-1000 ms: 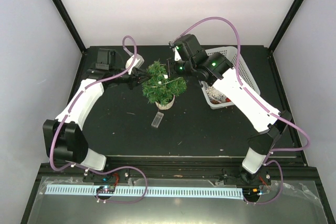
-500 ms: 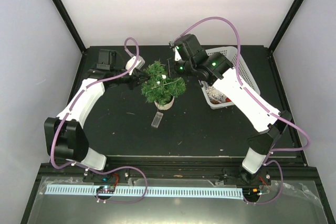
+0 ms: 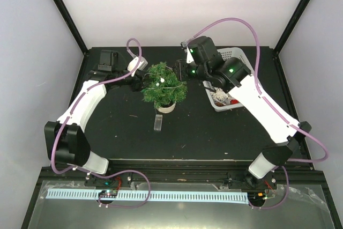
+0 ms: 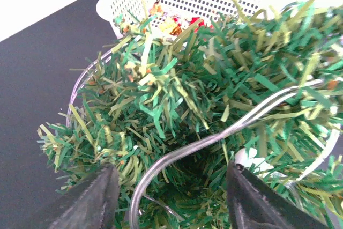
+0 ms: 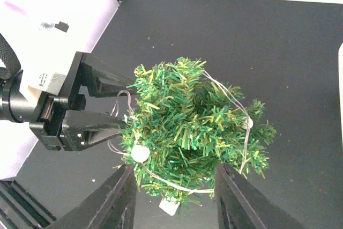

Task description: Decorate the small christmas tree

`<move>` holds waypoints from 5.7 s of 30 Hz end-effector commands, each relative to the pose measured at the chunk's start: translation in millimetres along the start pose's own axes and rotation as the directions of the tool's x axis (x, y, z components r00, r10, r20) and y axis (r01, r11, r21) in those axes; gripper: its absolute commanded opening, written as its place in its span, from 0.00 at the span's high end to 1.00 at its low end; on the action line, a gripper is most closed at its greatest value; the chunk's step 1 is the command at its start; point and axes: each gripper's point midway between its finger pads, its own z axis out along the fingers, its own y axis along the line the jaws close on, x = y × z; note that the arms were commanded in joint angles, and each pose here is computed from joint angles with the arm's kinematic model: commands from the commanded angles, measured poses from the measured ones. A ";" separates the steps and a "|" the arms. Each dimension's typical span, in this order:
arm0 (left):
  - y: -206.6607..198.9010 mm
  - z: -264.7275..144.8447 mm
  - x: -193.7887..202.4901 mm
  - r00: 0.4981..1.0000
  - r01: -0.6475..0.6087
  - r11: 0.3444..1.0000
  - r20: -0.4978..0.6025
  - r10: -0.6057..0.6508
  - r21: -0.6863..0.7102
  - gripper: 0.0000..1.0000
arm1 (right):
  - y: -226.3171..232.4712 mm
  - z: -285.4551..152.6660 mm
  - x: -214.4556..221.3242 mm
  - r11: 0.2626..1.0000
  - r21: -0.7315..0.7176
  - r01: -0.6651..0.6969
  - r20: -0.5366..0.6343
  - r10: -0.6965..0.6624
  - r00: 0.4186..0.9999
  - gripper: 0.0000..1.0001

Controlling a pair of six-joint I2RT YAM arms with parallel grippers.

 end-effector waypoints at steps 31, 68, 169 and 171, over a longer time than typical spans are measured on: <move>-32.3 -138.8 -82.6 0.989 -0.128 0.921 0.020 0.145 -0.369 0.08 | -120.8 -79.8 48.9 0.956 0.275 -0.099 0.001 0.103 0.995 0.48; -54.6 -139.6 -2.9 0.980 0.110 0.965 -0.133 -0.145 -0.238 0.06 | -361.7 79.8 132.2 0.720 0.574 -0.391 -0.168 0.570 0.804 0.48; -30.1 -96.4 28.0 0.934 0.284 0.953 -0.193 -0.300 -0.107 0.06 | -334.3 86.0 100.1 0.754 0.340 -0.562 -0.046 0.610 0.791 0.99; -28.9 -95.9 28.5 0.934 0.283 0.953 -0.195 -0.300 -0.109 0.06 | -324.3 70.4 91.5 0.771 0.336 -0.541 -0.021 0.580 0.814 0.99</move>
